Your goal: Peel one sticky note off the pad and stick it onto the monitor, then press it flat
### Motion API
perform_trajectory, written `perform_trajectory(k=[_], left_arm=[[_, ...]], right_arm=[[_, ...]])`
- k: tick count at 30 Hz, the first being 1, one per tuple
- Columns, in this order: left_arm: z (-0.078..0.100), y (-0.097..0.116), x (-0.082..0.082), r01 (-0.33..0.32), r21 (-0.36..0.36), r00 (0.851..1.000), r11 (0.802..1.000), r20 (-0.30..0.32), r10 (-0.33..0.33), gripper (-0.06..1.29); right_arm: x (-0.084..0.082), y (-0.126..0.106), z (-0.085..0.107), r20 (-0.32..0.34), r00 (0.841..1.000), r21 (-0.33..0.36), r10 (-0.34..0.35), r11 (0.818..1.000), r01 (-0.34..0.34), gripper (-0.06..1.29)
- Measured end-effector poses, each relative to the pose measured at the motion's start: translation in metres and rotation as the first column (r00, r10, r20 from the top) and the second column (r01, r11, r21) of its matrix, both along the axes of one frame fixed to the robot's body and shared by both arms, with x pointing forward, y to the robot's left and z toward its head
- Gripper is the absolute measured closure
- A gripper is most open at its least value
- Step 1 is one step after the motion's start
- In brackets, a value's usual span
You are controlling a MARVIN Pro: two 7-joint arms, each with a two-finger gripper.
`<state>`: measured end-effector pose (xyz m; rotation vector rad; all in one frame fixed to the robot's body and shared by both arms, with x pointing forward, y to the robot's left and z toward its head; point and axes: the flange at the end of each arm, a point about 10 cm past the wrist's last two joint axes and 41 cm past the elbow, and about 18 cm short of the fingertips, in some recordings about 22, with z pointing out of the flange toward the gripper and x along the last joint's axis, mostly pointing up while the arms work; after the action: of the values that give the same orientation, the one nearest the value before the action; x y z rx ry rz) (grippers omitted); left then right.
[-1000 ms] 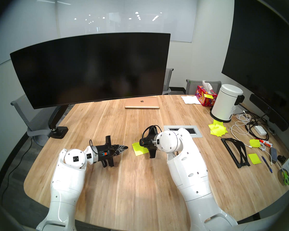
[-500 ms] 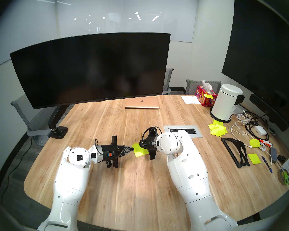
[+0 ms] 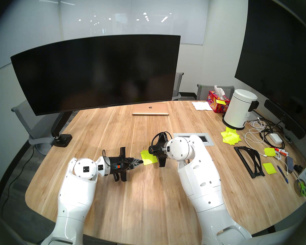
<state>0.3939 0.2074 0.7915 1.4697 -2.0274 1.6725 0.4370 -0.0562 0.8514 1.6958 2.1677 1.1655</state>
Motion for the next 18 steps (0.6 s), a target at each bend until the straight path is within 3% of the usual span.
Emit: perform_trajectory(k=[13,18], left_arm=[[0.008,-0.006,0.006,-0.001,-0.002,1.000,1.000,0.008,0.001,1.25],[0.008,-0.006,0.008,-0.009,0.016,1.000,1.000,0.004,0.009,1.25]], right_arm=[[-0.005,0.003,0.013,0.003,1.000,0.006,0.013,1.000,-0.013,1.25],[-0.010,0.002,0.027,0.008,1.000,0.012,0.012,1.000,-0.012,1.25]])
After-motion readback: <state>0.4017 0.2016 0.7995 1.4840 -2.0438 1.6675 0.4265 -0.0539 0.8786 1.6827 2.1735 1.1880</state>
